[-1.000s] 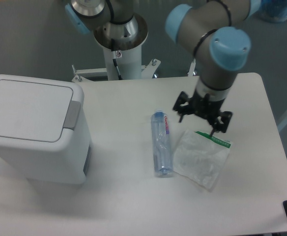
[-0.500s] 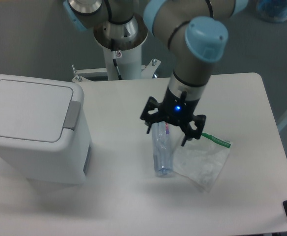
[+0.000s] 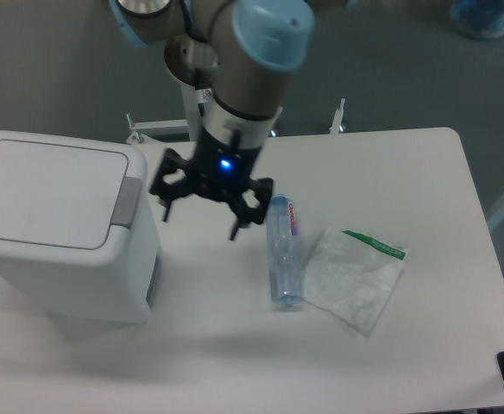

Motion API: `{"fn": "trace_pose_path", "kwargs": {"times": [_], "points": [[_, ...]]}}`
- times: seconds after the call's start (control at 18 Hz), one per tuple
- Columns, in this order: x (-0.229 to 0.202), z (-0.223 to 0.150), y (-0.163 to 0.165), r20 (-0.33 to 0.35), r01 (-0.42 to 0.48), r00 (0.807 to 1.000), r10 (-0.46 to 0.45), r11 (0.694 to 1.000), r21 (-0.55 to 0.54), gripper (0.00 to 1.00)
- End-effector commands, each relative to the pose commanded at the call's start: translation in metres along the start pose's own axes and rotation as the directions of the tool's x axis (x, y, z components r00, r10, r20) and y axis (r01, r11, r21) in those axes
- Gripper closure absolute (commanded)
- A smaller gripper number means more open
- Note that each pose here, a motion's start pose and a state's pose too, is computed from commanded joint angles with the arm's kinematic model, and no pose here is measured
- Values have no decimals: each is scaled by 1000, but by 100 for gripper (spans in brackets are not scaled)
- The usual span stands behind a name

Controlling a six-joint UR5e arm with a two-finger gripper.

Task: Open the trash can
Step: 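Move the gripper over the bottle toward the trash can's grey handle, then press the gripper down on the grey handle to flip the lid up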

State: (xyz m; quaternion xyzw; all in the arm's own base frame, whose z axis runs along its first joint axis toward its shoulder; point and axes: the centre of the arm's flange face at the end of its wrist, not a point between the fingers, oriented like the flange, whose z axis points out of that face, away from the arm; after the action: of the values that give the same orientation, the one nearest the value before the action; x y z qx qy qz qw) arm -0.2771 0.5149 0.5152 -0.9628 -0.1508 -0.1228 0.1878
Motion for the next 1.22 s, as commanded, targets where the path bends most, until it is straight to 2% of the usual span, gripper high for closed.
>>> {"fn": "trace_pose_path", "kwargs": {"times": [0.17,1.22], "points": [[3,5,5,-4,27,1000,-27,1000,-9,0],[-7,39,9,-50,67,996,-69,996,-53,0]]}}
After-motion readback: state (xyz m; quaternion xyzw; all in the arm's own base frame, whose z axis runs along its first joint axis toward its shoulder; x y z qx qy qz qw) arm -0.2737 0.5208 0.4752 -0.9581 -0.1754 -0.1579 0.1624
